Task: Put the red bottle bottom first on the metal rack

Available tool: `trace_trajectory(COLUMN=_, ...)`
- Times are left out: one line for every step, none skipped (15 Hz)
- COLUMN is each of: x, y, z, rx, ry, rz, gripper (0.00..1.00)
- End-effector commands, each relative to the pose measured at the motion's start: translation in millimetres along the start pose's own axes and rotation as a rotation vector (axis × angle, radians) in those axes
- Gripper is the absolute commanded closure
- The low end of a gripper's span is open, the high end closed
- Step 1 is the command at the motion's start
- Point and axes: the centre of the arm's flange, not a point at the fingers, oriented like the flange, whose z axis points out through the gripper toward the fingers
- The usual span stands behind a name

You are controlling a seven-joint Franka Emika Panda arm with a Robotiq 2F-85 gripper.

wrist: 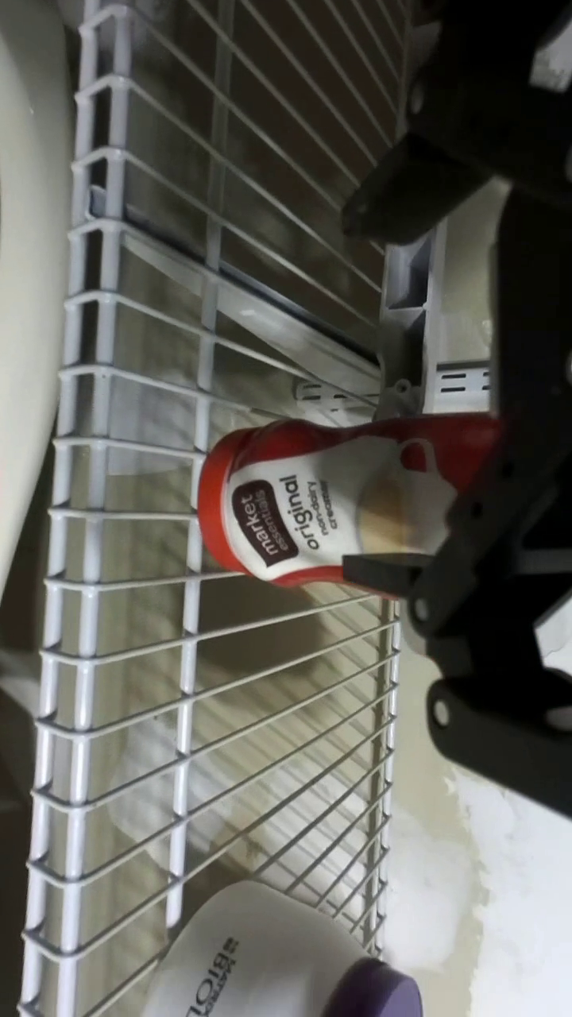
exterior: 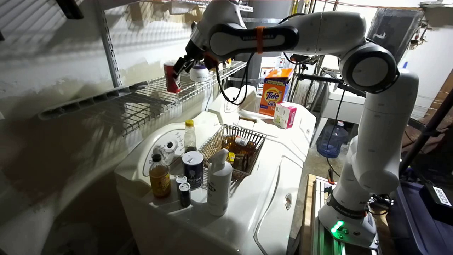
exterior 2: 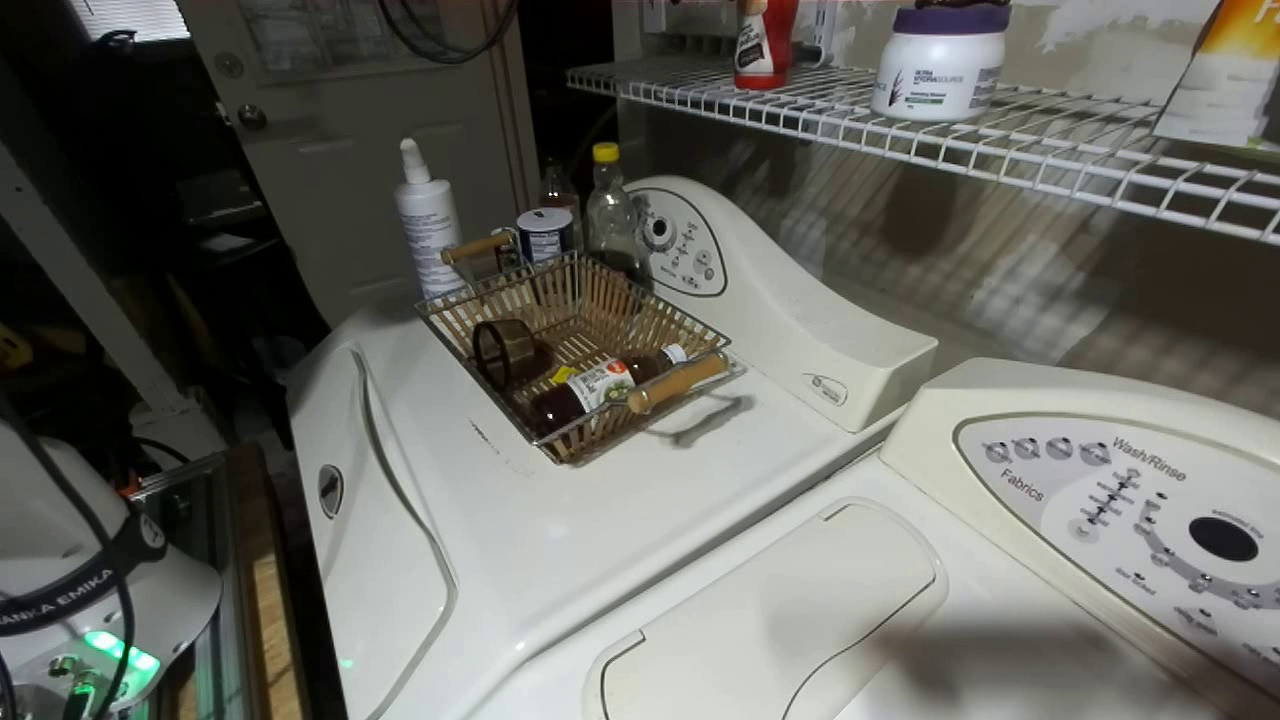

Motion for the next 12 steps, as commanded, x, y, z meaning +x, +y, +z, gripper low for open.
trace_trajectory(x=13.0, y=3.0, z=4.4, rx=-0.039, ry=0.019, rz=-0.018, gripper=0.0)
trace_trajectory(x=14.7, y=2.4, z=4.9, rx=-0.045, ry=0.024, rz=-0.021, gripper=0.0)
trace_trajectory(x=16.8, y=2.2, z=5.7, rx=-0.048, ry=0.029, rz=-0.024, gripper=0.0)
trace_trajectory(x=18.7, y=2.4, z=6.6, rx=-0.052, ry=0.035, rz=-0.027, gripper=0.0)
trace_trajectory(x=21.9, y=3.2, z=8.3, rx=-0.053, ry=0.041, rz=-0.027, gripper=0.0)
trace_trajectory(x=24.6, y=4.2, z=10.3, rx=-0.056, ry=0.044, rz=-0.027, gripper=0.0)
trace_trajectory(x=27.1, y=5.0, z=11.6, rx=-0.056, ry=0.048, rz=-0.026, gripper=0.0)
trace_trajectory(x=29.4, y=5.4, z=13.1, rx=-0.059, ry=0.05, rz=-0.024, gripper=0.0)
trace_trajectory(x=30.7, y=5.4, z=14.6, rx=-0.059, ry=0.049, rz=-0.023, gripper=0.0)
trace_trajectory(x=32.3, y=6.0, z=15.7, rx=-0.064, ry=0.049, rz=-0.024, gripper=0.0)
trace_trajectory(x=33.2, y=6.7, z=18.0, rx=-0.067, ry=0.049, rz=-0.024, gripper=0.0)
trace_trajectory(x=34.4, y=7.2, z=19.5, rx=-0.07, ry=0.05, rz=-0.025, gripper=0.0)
